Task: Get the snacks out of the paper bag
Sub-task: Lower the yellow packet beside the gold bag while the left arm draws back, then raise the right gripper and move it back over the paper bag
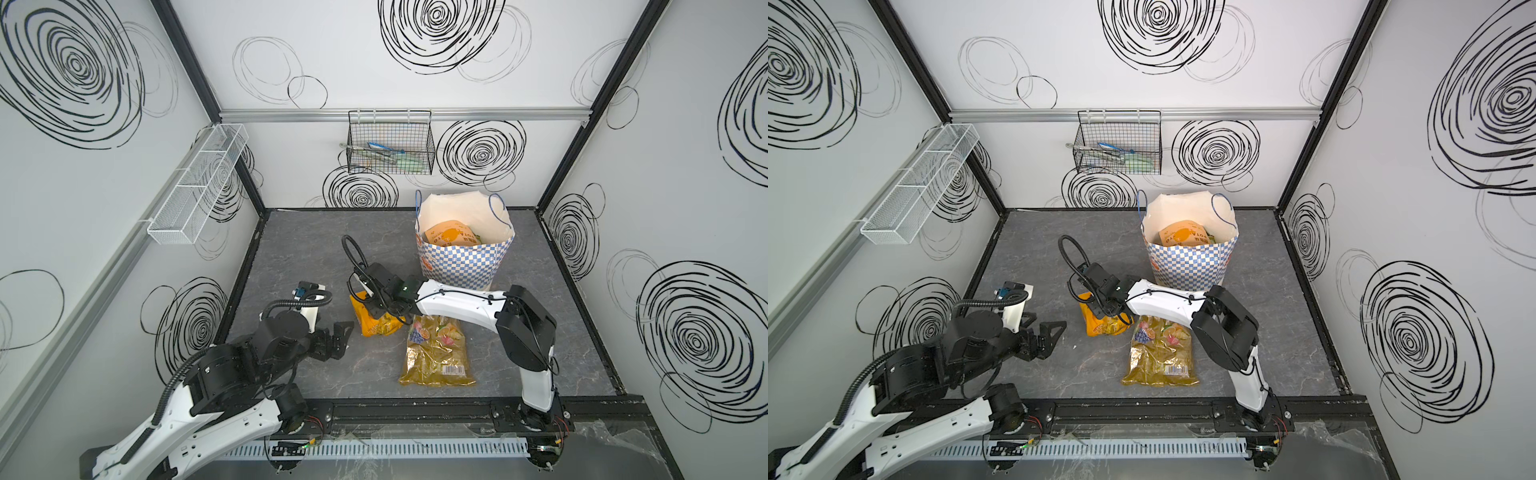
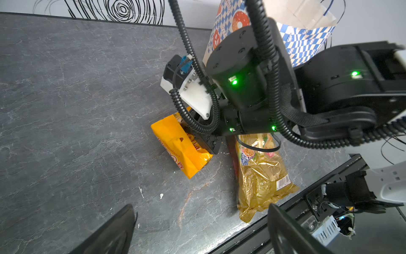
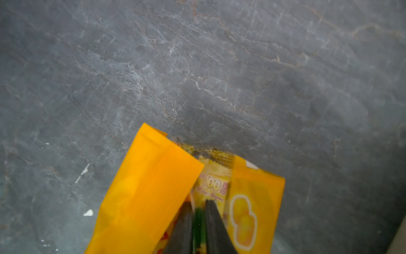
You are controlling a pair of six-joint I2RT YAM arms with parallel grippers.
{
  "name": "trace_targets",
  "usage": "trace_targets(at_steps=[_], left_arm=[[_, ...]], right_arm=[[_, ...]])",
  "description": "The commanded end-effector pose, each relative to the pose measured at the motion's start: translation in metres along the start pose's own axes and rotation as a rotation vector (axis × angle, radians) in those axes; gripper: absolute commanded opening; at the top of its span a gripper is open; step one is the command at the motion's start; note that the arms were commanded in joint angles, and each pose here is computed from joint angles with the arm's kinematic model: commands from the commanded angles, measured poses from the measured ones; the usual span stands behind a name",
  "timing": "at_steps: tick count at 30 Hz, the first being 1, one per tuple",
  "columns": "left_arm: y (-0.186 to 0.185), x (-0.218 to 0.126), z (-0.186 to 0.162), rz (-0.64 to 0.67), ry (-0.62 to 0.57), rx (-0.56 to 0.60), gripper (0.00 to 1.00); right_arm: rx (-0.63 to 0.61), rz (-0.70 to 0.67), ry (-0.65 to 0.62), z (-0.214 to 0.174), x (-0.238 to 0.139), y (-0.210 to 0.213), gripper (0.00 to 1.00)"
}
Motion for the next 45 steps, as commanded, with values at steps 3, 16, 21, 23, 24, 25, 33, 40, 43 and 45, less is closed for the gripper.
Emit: trace_targets(at_steps=[3,16,21,23,24,25,33,40,43,45], left_arm=[[-0.004,0.004,0.006,-0.010,-0.052,-0.027,0.96],[-0.014,0.006,0.012,-0.081,-0.087,-0.040,0.96],[-0.029,0.014,0.020,-0.152,-0.130,-0.039,0.96],[-0.037,0.019,0.024,-0.187,-0.150,-0.037,0.96],[-0.042,0.021,0.028,-0.207,-0.163,-0.036,0.96],[-0.047,0.023,0.031,-0.228,-0.176,-0.032,0.96],[-0.094,0.042,0.079,-0.371,-0.273,0.077,0.96],[-0.115,0.069,0.138,-0.418,-0.300,0.204,0.96],[-0.124,0.078,0.155,-0.419,-0.311,0.296,0.96],[-0.128,0.088,0.159,-0.417,-0.317,0.353,0.96]], right_arm=[[0.028,0.039,-0.020,0.005,-0.006,-0.001,0.34],[0.112,0.227,-0.255,0.053,-0.112,-0.032,0.83],[0.080,0.166,-0.472,0.067,-0.177,-0.055,0.95],[0.089,0.105,-0.560,0.071,-0.206,-0.069,0.99],[0.101,0.071,-0.598,0.072,-0.221,-0.078,0.98],[0.119,0.040,-0.627,0.073,-0.233,-0.088,0.97],[0.270,-0.178,-0.553,0.079,-0.266,-0.181,1.00],[0.347,-0.269,-0.283,0.074,-0.234,-0.250,0.98],[0.382,-0.279,-0.222,0.064,-0.212,-0.268,0.98],[0.399,-0.288,-0.168,0.056,-0.195,-0.277,0.98]])
Point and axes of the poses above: each gripper's point midway between its finger pads, its own x axis out along the fingers, its own y axis along the line the jaws close on, z = x × y, the point moved 7 cm from there along -x, back along the fingers, and after that the axes turned 12 degrees about -x, right-handed, at the moved point
